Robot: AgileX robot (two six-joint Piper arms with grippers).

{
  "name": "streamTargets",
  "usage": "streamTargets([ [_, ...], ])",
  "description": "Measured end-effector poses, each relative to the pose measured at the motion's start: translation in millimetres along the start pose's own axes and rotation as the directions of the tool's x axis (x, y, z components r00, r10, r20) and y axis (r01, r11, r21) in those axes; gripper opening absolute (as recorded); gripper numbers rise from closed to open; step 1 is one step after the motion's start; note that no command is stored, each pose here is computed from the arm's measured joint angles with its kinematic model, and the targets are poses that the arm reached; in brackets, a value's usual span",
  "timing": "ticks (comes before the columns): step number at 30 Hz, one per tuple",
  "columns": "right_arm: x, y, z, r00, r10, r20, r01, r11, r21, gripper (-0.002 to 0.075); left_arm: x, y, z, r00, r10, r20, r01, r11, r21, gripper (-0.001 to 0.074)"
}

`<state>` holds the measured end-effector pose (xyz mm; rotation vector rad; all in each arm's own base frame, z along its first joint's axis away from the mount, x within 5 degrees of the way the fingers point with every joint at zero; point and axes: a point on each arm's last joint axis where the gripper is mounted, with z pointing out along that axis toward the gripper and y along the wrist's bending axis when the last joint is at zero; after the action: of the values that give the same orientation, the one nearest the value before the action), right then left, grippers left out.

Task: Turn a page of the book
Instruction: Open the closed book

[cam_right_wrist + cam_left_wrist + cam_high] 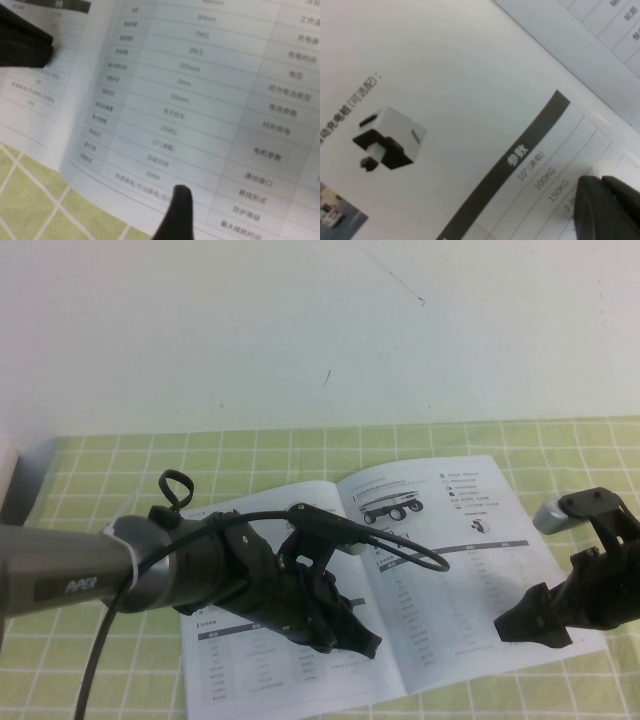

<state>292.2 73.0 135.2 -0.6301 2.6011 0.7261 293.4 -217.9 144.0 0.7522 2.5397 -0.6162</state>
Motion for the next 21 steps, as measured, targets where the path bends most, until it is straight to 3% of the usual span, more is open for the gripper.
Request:
streamTargets([
  [7, 0, 1, -1, 1.0, 0.0, 0.006, 0.0, 1.0, 0.002, 0.0538, 1, 0, 0, 1.0, 0.001, -0.005, -0.001, 1.0, 0.005, -0.0004],
  [18, -22, -1, -27, 0.996, -0.041, 0.083, 0.045, 0.998, -0.044, 0.0159, 1, 0, 0, 1.0, 0.013, -0.006, -0.013, 1.0, 0.006, -0.0004],
  [21, -30, -2, -30, 0.994, -0.066, 0.091, 0.07, 0.997, -0.037, 0.0115, 1, 0, 0, 1.0, 0.011, -0.005, -0.01, 1.0, 0.007, -0.0004],
])
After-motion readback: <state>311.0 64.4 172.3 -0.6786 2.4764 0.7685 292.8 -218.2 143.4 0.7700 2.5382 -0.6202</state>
